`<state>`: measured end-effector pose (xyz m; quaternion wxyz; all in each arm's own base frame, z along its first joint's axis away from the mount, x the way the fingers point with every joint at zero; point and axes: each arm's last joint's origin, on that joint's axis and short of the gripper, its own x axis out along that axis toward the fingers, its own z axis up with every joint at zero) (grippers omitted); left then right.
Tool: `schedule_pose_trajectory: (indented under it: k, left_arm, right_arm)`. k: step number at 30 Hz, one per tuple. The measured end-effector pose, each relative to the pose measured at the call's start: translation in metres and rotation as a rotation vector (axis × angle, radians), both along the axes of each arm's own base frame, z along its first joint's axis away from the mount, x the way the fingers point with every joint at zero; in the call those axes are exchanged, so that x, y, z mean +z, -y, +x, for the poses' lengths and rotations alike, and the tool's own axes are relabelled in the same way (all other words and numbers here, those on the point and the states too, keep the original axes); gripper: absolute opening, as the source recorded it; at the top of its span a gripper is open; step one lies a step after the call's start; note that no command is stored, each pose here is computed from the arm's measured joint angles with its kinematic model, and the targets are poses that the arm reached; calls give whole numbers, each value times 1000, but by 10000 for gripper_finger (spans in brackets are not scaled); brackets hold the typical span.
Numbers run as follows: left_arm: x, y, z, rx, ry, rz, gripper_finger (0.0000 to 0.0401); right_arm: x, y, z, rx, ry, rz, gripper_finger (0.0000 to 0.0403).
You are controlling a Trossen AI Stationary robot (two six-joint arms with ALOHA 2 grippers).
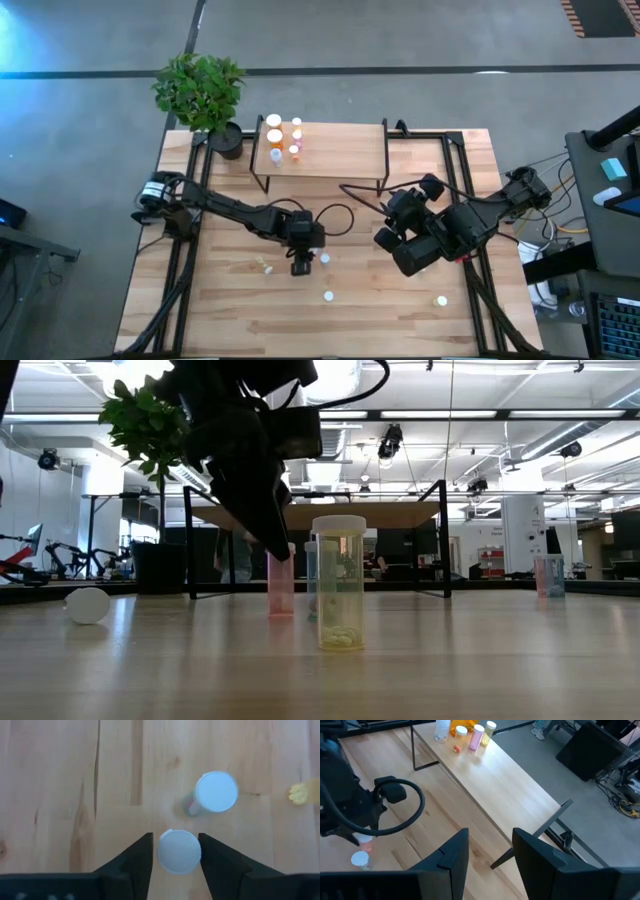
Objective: Pick and place medicine bottles onto shelf by color
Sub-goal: Put the red pill bottle on the shelf
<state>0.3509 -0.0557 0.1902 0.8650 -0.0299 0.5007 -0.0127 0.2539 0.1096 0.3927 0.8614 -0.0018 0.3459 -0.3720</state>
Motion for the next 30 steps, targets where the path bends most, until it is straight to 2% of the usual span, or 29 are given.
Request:
schedule_pose_trajectory:
  k: [7, 15, 18, 23, 27, 30]
  left_arm:
    - [19, -19, 6, 6, -44, -35, 112]
    - [87, -53, 16, -48, -43, 13, 108]
    - [120, -76, 16, -30, -12, 33, 107]
    - [172, -122, 10, 79, 99, 46, 107]
    - [205, -159, -1, 130, 199, 113, 107]
    - [220, -190, -8, 180, 254, 170, 107]
  right_arm:
    - [0, 0, 0, 1, 0, 1, 144]
    - [1, 0, -1, -5, 11, 8, 144]
    - [3, 1, -3, -14, 27, 19, 144]
    - [8, 4, -7, -44, 82, 14, 144]
    - [13, 7, -11, -60, 121, 2, 144]
    - [16, 11, -14, -80, 154, -7, 144]
